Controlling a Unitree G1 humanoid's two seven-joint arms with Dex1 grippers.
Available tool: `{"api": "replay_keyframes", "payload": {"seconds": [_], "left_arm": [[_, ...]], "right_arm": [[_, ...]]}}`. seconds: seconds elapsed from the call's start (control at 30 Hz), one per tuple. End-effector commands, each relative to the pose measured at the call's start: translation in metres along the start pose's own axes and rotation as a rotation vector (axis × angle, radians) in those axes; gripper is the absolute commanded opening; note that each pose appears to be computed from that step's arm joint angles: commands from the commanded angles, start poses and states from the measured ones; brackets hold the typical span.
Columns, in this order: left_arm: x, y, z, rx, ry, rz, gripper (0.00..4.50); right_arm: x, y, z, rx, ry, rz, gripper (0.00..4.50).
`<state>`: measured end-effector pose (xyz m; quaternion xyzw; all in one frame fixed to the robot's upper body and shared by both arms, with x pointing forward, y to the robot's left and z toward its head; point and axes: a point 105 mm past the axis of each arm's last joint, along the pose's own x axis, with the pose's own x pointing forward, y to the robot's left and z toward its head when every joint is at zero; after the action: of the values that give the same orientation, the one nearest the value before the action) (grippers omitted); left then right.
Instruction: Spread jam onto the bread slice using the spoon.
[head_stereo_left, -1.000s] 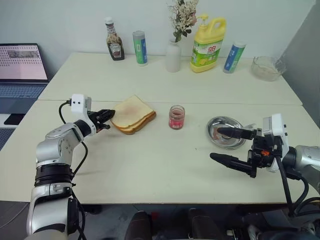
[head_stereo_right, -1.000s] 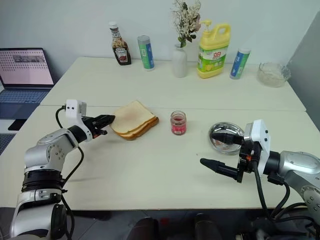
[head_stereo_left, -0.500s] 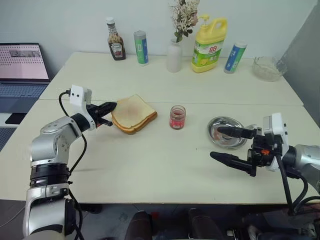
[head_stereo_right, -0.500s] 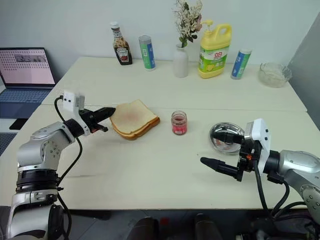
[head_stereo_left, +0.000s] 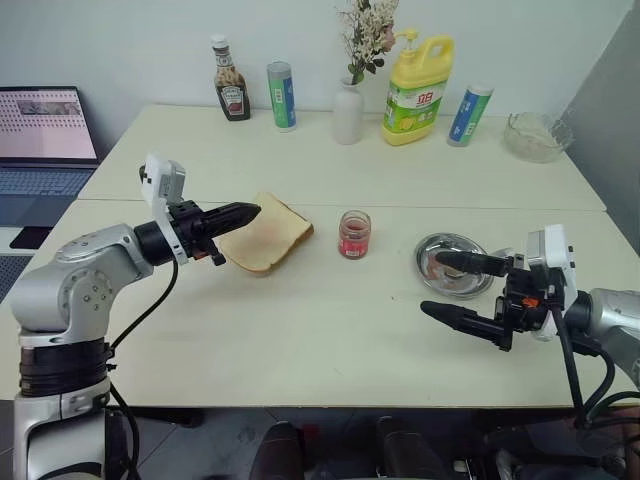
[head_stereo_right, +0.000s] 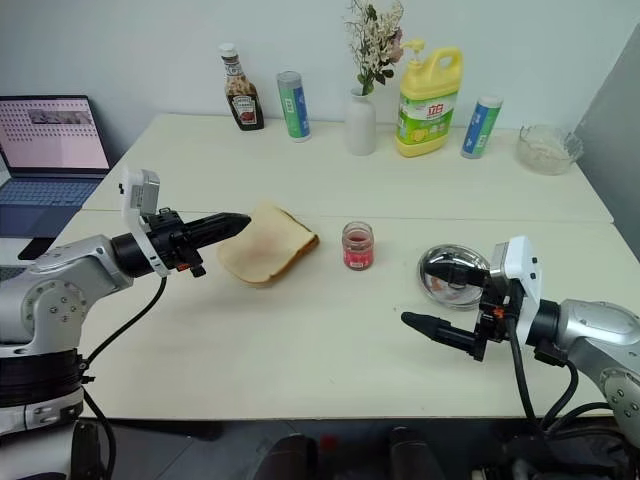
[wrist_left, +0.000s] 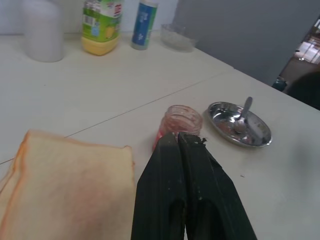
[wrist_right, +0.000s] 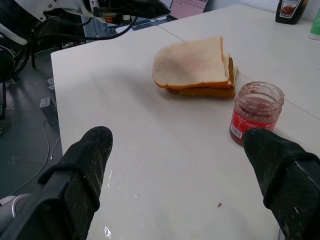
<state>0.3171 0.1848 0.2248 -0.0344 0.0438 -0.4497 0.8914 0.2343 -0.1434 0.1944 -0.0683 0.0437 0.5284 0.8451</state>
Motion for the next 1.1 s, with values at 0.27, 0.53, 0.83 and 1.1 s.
{"api": "replay_keyframes", "payload": {"seconds": [0.27, 0.53, 0.83, 1.1], "left_arm": [[0.004, -0.026, 0.026, 0.055, -0.028, -0.096, 0.02], [-0.030, 0.060, 0.001, 0.148, -0.013, 0.422, 0.87], [-0.076, 0.075, -0.047, -0.146, -0.035, 0.525, 3.78], [-0.073, 0.057, -0.077, -0.328, -0.025, 0.449, 4.07]], "right_arm": [[-0.008, -0.004, 0.013, -0.055, -0.020, -0.018, 4.50], [-0.003, 0.003, 0.010, -0.045, -0.025, 0.004, 4.50], [0.005, 0.008, 0.006, -0.072, 0.004, 0.057, 4.50], [0.010, 0.009, 0.007, -0.090, 0.010, 0.084, 4.50]]}}
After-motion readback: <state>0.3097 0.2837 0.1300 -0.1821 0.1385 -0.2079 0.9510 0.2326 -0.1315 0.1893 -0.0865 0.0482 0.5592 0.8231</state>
